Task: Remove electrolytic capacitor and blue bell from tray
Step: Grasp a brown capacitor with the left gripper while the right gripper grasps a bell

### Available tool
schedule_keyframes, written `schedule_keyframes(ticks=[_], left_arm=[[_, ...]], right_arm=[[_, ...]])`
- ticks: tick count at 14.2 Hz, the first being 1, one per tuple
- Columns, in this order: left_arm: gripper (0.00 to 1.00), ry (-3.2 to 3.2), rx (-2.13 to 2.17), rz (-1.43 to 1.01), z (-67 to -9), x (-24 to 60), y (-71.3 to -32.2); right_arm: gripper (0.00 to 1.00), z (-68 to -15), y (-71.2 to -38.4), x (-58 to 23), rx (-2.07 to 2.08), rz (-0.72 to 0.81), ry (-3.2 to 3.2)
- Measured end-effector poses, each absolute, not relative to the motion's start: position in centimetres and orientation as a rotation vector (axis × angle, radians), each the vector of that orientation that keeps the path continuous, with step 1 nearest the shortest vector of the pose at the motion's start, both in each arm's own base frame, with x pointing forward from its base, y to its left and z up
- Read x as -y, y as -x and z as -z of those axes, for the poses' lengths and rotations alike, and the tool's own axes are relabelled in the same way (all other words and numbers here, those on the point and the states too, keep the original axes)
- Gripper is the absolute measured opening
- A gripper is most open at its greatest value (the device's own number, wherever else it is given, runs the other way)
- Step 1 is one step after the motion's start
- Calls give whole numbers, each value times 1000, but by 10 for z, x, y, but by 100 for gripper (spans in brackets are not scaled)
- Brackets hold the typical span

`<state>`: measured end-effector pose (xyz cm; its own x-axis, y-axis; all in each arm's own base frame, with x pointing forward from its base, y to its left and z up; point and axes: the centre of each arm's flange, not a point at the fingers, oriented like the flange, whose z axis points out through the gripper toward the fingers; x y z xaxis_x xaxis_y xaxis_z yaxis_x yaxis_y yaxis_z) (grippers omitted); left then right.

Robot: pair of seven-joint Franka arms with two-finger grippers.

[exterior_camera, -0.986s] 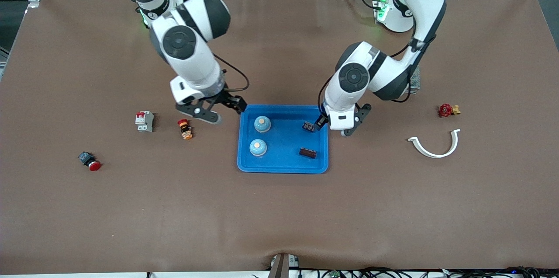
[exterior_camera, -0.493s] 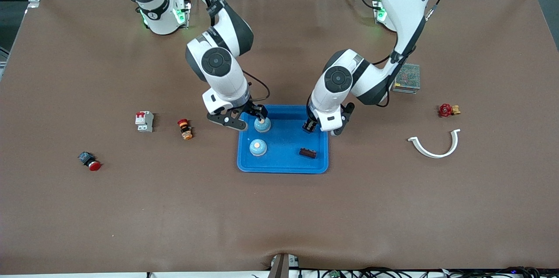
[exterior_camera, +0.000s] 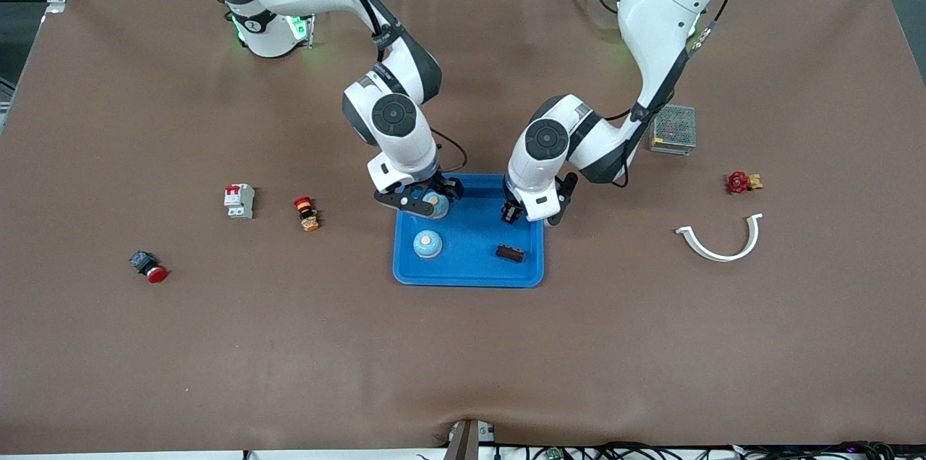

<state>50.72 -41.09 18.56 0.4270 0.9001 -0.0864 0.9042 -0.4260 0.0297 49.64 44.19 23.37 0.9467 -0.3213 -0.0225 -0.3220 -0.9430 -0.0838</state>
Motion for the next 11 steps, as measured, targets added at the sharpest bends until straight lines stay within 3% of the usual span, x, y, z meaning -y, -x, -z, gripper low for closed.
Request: schedule_keyframes(ticks=[2,11], left_arm=[[33,-2587,-1645,88,-185,412,-509],[33,-2554,-1635,16,-239,408,-540]], right_arm=[[100,-225,-497,-441,-498,-9,3018],[100,-201,-500,-438,-481,39,3050]])
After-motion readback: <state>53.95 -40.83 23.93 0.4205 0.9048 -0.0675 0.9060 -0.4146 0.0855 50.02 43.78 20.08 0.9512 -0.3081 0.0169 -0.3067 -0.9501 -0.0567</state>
